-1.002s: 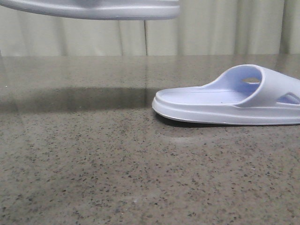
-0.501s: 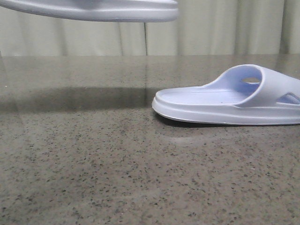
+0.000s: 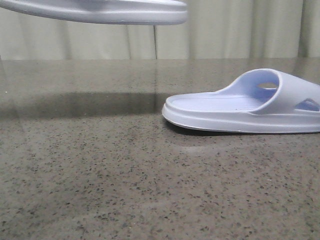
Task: Insert blue slippers together front up
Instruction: 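Lift the grasped slipper up off the table with the left gripper, then grasp the heel of the other slipper with the right gripper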
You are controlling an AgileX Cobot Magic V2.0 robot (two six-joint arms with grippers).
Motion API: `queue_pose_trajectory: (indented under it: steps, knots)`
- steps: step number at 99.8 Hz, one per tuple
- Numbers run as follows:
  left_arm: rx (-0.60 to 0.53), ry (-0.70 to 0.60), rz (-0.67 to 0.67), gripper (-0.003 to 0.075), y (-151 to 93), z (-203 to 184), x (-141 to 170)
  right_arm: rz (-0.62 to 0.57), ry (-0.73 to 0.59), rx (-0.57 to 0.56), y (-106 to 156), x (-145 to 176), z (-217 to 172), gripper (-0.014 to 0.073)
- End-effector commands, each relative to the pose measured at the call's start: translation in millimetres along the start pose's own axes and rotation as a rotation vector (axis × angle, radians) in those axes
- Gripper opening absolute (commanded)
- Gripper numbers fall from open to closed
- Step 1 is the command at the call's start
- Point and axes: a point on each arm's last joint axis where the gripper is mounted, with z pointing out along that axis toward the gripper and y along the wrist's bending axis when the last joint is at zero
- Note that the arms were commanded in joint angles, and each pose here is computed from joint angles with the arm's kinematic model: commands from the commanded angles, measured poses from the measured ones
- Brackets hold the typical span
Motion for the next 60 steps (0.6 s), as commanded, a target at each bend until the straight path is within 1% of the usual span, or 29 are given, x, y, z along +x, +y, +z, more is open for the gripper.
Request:
queue_pose_trajectory:
  steps: [1, 60]
  knots:
    - [0.069, -0.046, -0.016, 0.0018, -15, -6, -6, 0.013, -0.094, -0.012, 4, -17, 2, 0.0412]
    - [0.068, -0.047, -0.014, 0.0016, -15, -6, -6, 0.026, -0.004, 0.092, -11, -11, 33, 0.0412]
